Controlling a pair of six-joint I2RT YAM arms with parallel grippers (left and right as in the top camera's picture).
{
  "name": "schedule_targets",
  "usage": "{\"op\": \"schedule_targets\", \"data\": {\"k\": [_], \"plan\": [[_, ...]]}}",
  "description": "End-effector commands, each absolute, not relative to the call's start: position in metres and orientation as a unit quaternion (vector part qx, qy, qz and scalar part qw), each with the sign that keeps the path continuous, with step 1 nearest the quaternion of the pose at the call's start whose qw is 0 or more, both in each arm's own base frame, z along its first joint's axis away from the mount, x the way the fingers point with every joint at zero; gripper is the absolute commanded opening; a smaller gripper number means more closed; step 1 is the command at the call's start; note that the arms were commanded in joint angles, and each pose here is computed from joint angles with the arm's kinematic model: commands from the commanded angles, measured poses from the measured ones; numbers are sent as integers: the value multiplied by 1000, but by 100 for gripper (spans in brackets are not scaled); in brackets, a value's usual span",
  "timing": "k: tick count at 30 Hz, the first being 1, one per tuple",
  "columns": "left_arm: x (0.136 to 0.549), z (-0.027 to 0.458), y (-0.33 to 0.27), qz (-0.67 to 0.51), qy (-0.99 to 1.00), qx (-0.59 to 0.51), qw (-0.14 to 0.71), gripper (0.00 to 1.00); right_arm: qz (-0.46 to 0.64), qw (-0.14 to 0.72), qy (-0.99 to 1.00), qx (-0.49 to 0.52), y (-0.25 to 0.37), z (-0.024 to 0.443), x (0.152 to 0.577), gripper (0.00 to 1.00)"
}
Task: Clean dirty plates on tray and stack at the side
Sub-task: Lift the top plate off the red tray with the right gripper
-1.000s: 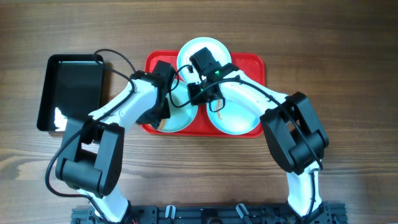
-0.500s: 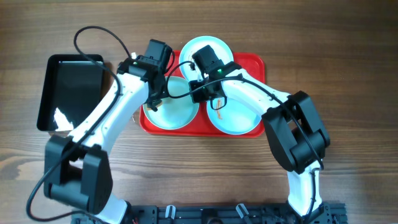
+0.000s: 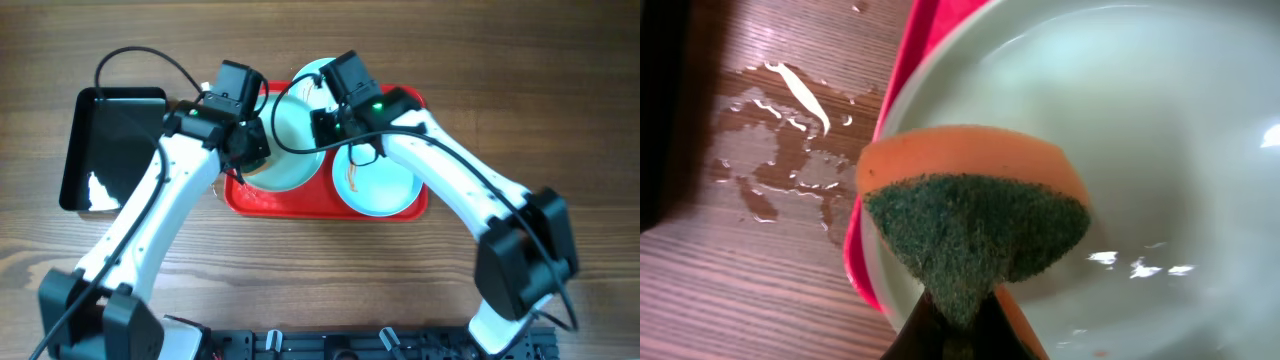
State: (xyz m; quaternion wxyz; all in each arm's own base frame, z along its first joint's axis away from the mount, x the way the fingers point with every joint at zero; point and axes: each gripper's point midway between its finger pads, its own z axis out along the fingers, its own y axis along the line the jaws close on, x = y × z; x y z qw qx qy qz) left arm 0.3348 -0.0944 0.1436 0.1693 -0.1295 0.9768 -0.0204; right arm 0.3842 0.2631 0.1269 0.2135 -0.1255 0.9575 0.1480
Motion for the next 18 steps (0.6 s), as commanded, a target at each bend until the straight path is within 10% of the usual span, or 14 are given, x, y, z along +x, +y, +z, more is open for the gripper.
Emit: {"op": "schedule_targets", "data": {"k": [1, 18], "plan": [[333, 165, -93, -39, 971, -138, 190, 4, 46, 278, 954, -98, 222, 157, 400, 4], [333, 158, -102, -58, 974, -134, 174, 4, -220, 355, 902, -109, 176, 187, 398, 4]]}}
